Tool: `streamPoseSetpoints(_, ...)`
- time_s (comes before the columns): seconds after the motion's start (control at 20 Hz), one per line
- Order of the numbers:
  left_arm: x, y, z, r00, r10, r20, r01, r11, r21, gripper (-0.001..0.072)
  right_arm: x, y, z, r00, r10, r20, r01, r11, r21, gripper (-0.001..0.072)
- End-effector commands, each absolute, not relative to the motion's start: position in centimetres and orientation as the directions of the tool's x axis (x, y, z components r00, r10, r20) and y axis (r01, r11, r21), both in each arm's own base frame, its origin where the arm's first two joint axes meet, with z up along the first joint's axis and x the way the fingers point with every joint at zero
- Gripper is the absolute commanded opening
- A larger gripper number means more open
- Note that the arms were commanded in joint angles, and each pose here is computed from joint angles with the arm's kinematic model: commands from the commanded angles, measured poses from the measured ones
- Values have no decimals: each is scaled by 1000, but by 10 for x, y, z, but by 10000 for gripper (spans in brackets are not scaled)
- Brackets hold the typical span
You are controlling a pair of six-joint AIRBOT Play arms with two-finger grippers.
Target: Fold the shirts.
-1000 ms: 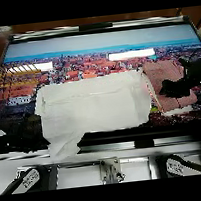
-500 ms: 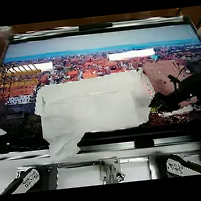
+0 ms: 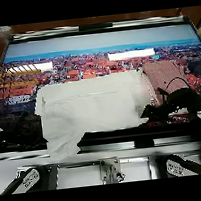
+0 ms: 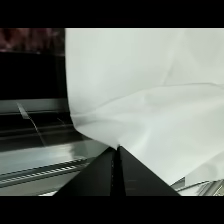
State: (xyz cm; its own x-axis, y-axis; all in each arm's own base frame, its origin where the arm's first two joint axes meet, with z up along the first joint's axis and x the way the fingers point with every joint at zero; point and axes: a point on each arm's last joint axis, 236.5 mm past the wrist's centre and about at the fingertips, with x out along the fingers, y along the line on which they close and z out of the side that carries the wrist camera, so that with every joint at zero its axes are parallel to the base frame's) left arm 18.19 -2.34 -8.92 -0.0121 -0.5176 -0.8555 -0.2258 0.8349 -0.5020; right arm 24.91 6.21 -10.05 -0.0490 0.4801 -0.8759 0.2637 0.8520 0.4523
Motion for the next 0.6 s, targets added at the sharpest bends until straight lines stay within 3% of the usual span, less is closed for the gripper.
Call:
streamPoseSetpoints(0.0,182,-24,-86,-18,-523,-852,-221,833,-507,33,254,66,-109,-22,454,-891,275,859,431,584)
streamPoseSetpoints(0.15,182,-24,-86,-17,-522,-853,-221,834,-506,33,248,67,-108,-47,461,-886,289,855,430,583)
streamPoseSetpoints(0.2,182,-24,-86,-17,-522,-853,-221,834,-506,33,246,67,-108,-55,459,-887,287,858,426,485)
streamPoseSetpoints(0.35,184,-23,-85,-12,-520,-854,-216,836,-505,33,241,65,-108,-77,454,-888,279,864,418,94)
streamPoseSetpoints(0.4,188,-20,-82,-2,-515,-857,-202,840,-503,33,239,64,-106,-87,449,-889,262,872,415,48)
streamPoseSetpoints(0.55,216,-6,-60,65,-480,-875,-159,860,-484,32,256,58,-86,-47,431,-901,171,892,418,47)
